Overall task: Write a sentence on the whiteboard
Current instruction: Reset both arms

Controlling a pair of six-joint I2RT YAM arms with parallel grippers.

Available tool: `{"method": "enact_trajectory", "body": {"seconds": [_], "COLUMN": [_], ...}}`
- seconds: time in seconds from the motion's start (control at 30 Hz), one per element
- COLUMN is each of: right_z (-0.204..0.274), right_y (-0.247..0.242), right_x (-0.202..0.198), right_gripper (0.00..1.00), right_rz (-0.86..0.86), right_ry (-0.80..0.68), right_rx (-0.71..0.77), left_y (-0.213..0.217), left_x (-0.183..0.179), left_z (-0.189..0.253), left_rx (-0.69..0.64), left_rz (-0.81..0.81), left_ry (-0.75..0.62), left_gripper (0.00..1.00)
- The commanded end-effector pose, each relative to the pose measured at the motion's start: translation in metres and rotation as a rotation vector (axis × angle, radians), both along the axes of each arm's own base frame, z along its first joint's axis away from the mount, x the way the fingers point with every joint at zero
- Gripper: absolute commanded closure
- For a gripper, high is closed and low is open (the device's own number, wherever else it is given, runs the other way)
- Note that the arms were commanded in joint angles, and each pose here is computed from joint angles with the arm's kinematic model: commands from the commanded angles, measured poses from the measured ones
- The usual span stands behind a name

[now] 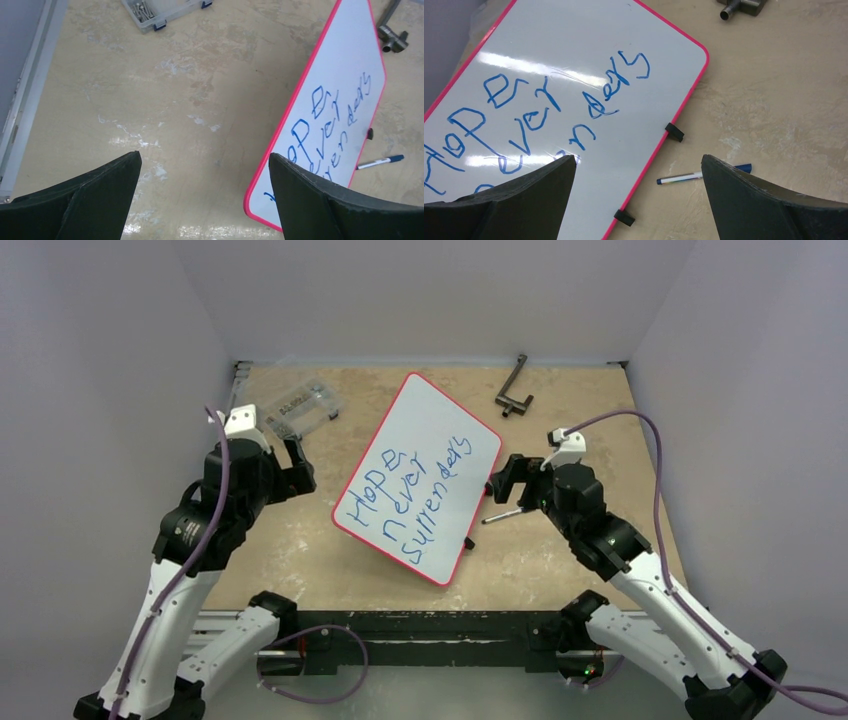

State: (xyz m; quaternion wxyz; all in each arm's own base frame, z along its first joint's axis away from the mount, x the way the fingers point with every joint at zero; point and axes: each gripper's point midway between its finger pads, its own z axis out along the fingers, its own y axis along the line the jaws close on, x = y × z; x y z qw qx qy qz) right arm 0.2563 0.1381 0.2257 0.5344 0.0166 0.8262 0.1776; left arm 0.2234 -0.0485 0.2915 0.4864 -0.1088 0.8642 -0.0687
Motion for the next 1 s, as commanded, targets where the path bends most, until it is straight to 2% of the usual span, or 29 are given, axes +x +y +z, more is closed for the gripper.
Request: {"method": "enact_trajectory", "body": {"seconds": [0.0,0.27,0.37,0.6,0.73,0.97], "right_z": [0.019,0.025,0.026,0.023,0.021,0.024], "right_y": [0.007,0.01,0.01,0.011,0.008,-0.002], "right_x": [0.009,0.013,0.014,0.012,0.013,0.013], "right_gripper": [0.01,0.01,0.01,0.01,0.01,0.01], "right_rz": [0.036,0.048,0.049,0.055,0.029,-0.032], "right_ry": [-0.113,-0.185,-0.194,-0.199,-0.202,-0.162], "right_rx": [0.022,0.035,0.041,0.06,0.075,0.068], "left_y": [0.019,0.049,0.054,0.058,0.061,0.065], "left_x": [0.02,0.059,0.074,0.106,0.122,0.121], "left_z": [-0.009,-0.03,-0.044,-0.084,-0.097,-0.085], "left_rx": [0.111,0.237,0.255,0.224,0.263,0.264], "left_rz": [0.057,0.113,0.118,0.092,0.059,0.075], "left_ry": [-0.055,-0.107,-0.157,-0.174,-0.22,-0.309], "left_gripper": [0.0,0.0,0.0,0.0,0.01,0.02]}}
